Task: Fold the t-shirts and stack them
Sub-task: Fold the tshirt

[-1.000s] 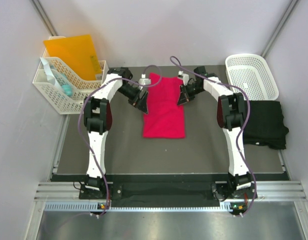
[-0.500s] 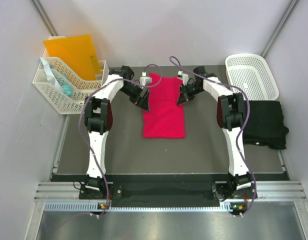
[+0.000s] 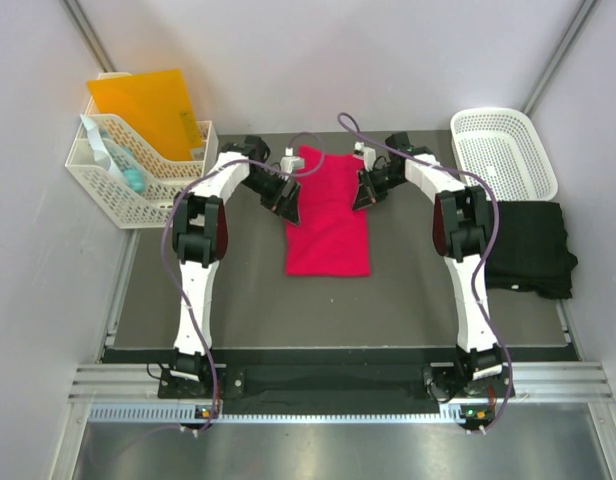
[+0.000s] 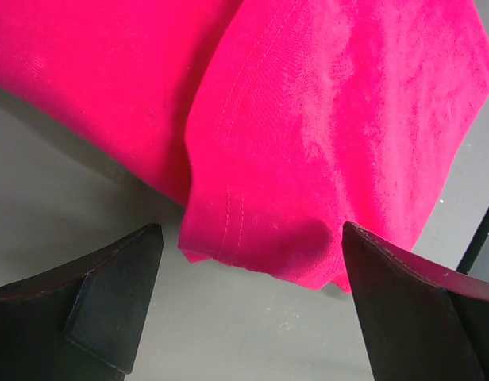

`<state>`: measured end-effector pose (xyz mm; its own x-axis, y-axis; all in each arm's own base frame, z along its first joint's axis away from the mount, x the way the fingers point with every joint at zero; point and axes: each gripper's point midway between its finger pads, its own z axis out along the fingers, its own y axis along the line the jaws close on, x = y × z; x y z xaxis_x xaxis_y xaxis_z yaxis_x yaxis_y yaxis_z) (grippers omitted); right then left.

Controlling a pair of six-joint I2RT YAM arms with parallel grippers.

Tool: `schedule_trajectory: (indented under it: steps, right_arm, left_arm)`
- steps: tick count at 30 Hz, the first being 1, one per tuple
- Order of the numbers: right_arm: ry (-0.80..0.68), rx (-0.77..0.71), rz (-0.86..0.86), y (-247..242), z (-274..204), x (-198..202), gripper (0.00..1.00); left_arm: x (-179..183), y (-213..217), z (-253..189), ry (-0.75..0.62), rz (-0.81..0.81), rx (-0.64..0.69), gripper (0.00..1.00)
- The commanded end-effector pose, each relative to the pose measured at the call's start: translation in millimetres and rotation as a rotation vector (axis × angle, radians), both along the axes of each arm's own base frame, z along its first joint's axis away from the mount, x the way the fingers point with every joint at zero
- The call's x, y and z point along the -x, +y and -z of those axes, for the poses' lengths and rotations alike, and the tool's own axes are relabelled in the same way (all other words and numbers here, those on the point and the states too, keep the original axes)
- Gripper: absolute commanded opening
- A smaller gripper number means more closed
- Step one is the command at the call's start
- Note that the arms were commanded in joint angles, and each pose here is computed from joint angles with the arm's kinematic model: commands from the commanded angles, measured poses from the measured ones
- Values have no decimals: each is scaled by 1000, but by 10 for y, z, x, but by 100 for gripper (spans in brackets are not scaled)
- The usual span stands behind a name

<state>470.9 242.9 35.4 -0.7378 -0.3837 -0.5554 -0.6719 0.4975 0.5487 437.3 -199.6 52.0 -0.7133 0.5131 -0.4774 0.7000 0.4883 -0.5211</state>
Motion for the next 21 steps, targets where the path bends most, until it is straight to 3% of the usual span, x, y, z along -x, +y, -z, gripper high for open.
schedule_trajectory:
  steps: [1,21]
  right_arm:
    - [-116,-9,-19,109,-302,-127,0]
    - [-115,99,28,32,-75,-174,0]
  left_arm:
    - [-130,-59,-109,-69,4,21,99]
    - [-15,51,-523,-136,61,-21,99]
